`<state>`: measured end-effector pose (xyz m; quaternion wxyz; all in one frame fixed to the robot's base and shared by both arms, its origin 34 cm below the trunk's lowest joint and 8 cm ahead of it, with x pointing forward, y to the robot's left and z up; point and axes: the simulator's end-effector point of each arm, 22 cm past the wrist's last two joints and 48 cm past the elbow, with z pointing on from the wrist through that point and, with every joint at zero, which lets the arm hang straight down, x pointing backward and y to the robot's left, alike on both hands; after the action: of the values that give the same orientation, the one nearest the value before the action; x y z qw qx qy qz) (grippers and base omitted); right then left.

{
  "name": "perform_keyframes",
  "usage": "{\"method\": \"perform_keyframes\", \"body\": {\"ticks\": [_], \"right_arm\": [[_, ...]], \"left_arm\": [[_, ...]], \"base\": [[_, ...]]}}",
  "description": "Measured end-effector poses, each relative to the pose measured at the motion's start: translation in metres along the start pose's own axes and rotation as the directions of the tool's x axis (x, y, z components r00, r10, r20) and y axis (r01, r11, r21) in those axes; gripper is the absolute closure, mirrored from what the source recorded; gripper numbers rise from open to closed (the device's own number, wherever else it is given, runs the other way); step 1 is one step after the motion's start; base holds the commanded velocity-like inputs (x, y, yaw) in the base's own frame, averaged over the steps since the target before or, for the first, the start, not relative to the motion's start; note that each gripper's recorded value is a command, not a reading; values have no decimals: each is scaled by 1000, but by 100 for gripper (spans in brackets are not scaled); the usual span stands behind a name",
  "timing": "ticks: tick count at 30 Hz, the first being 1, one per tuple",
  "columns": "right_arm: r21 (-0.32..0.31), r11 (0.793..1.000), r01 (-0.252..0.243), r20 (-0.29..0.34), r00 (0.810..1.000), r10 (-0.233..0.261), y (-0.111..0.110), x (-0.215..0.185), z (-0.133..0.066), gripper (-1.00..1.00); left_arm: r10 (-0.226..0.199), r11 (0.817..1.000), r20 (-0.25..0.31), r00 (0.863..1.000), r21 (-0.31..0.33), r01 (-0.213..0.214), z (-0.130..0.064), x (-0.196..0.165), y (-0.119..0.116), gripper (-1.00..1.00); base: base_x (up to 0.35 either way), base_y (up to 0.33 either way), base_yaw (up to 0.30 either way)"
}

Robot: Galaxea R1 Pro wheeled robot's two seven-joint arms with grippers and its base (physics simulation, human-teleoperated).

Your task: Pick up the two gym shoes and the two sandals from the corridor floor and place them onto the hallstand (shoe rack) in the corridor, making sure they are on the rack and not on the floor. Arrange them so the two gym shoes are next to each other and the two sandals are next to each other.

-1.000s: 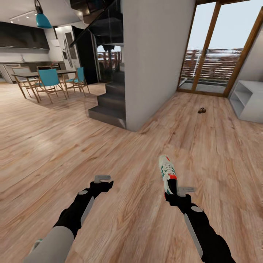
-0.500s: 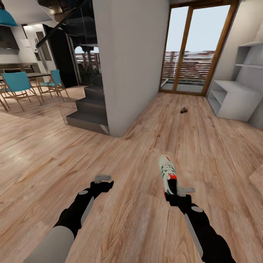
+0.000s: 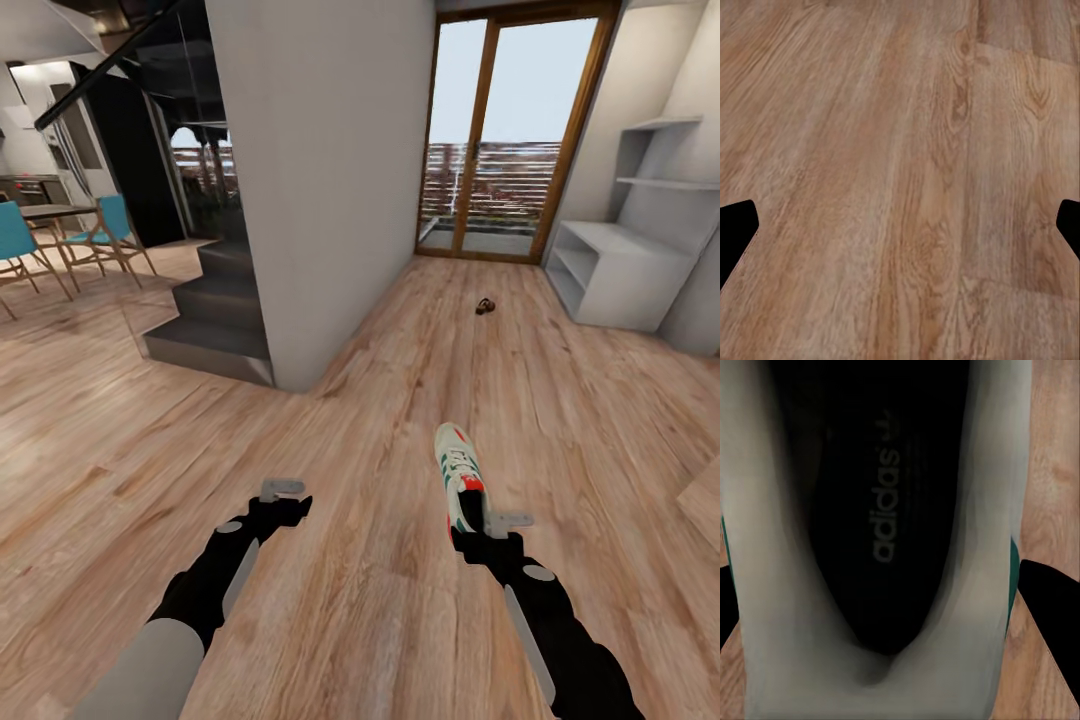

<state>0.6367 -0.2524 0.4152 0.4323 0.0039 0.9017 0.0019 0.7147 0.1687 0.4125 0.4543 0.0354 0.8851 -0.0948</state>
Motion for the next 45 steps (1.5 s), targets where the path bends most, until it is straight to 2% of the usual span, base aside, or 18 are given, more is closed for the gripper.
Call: {"method": "perform_keyframes", "body": {"ticks": [17, 35, 37, 40, 45], "right_arm": [[3, 1000, 1, 5, 1000, -1, -1, -2, -1, 100], [1, 1000, 6, 2, 1000, -6, 1, -1, 0, 100], [1, 1000, 7, 3, 1000, -7, 1, -2, -1, 100], [1, 1000, 7, 3, 1000, -7, 1, -2, -1, 100], [2, 1000, 6, 3, 1000, -6, 0, -2, -1, 100]], "left_arm": [[3, 1000, 7, 1000, -3, -3, -1, -3, 2, -100], [6, 1000, 62, 998, 1, -6, -4, -30, -1, -100], [5, 1000, 48, 999, 2, -5, -4, -28, -1, -100], [-3, 1000, -15, 1000, 2, 3, -4, -16, -2, -100], [-4, 1000, -25, 1000, 2, 5, -5, -16, -2, -100]], "base": [[349, -67, -12], [349, -111, -239], [349, -98, -253], [349, -96, -253], [349, -96, -253]]}}
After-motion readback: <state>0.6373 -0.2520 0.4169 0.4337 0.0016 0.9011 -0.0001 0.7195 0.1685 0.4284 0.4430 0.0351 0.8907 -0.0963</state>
